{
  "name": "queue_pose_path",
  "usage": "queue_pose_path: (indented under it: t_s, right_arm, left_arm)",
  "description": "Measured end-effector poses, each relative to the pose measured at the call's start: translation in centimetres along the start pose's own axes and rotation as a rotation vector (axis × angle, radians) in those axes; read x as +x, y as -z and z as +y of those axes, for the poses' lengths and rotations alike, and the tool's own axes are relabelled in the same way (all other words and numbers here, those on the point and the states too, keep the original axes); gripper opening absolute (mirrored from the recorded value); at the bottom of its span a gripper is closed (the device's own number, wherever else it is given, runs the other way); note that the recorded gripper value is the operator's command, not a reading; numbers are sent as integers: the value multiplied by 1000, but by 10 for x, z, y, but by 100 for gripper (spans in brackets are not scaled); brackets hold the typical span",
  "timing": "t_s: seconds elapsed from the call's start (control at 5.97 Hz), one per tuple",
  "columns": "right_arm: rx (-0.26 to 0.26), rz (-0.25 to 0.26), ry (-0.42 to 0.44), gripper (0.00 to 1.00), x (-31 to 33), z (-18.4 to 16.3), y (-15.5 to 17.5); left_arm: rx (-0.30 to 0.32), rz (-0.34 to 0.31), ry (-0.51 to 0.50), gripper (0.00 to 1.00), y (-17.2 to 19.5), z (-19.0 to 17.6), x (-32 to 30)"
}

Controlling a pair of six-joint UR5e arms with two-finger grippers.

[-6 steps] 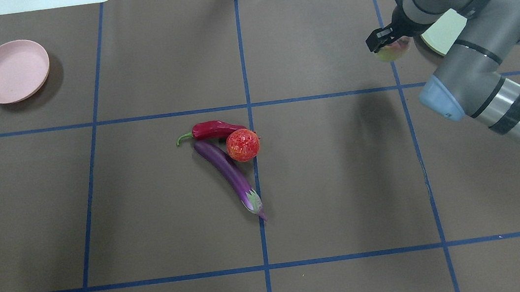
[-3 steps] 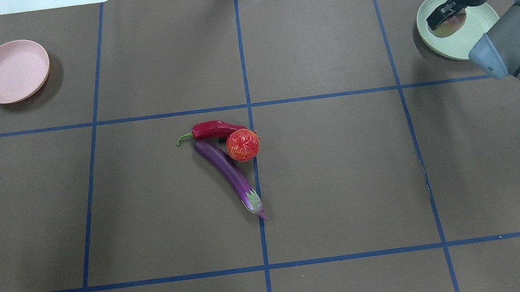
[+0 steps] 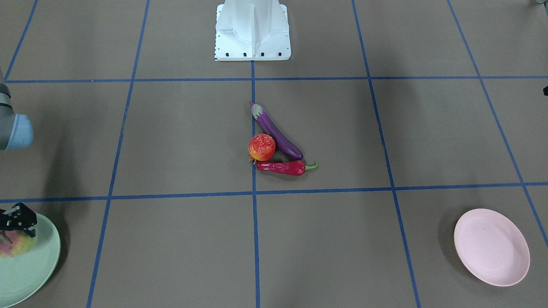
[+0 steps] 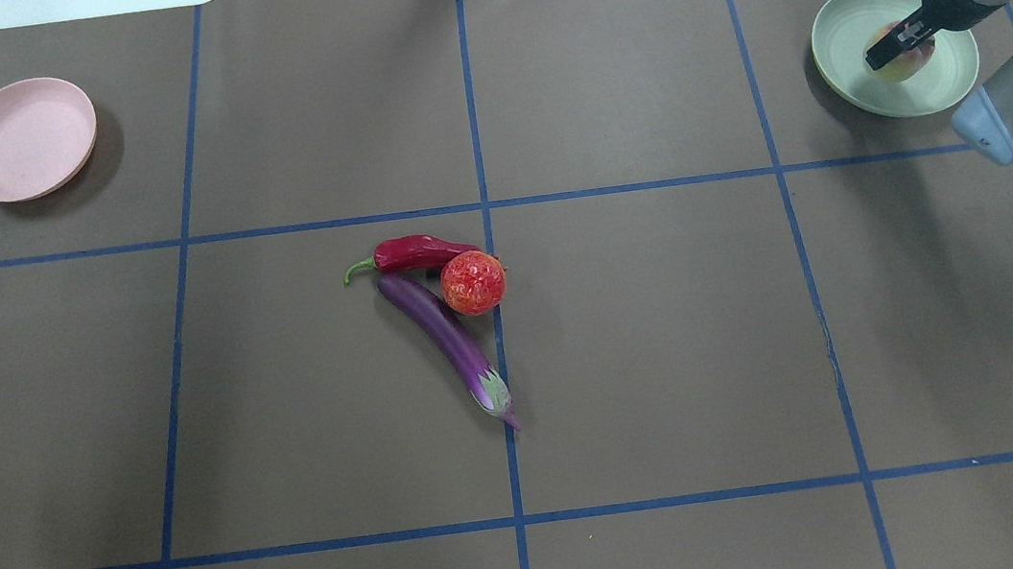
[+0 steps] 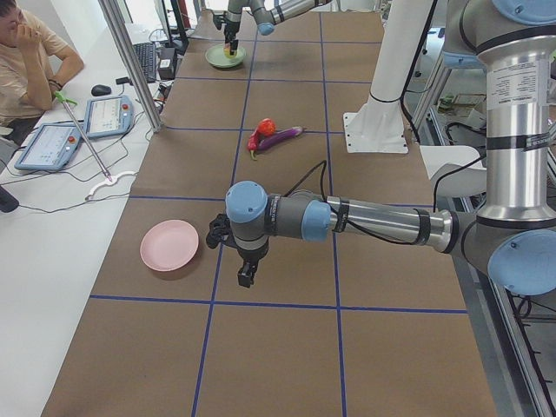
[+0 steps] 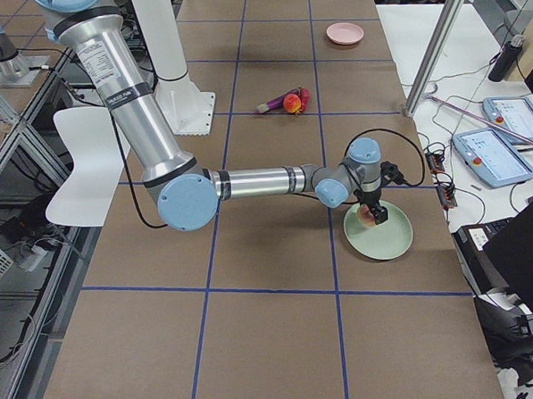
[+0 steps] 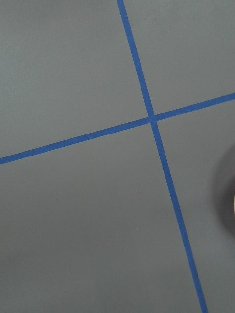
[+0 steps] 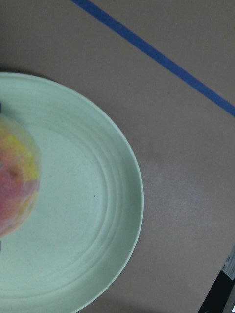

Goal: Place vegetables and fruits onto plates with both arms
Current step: 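Carry the peach with the right gripper onto the green plate and release, then move the right gripper back over the red pomegranate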

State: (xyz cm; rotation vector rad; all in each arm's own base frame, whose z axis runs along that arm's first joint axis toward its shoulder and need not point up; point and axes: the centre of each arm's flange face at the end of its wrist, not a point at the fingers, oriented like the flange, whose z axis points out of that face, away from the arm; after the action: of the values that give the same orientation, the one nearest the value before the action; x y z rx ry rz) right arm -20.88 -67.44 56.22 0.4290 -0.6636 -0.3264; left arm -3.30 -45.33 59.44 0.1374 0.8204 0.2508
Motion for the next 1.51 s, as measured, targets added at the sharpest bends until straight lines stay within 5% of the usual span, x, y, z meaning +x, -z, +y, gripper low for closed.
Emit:
queue_pose_path:
  t_s: [0.5,1.01,1.51]
  right_arm:
    - [38,-107,-185,100,-47,-25,28]
    - [67,-228,-485,100,-224,-67,59]
    - [22,-111,-644,100,-437,-76,121]
  left_arm:
    - [0,0,0,100,0,0,0]
    - [-2,0,1,100,-1,0,0]
    - [-1,36,7,100,-3,1,1]
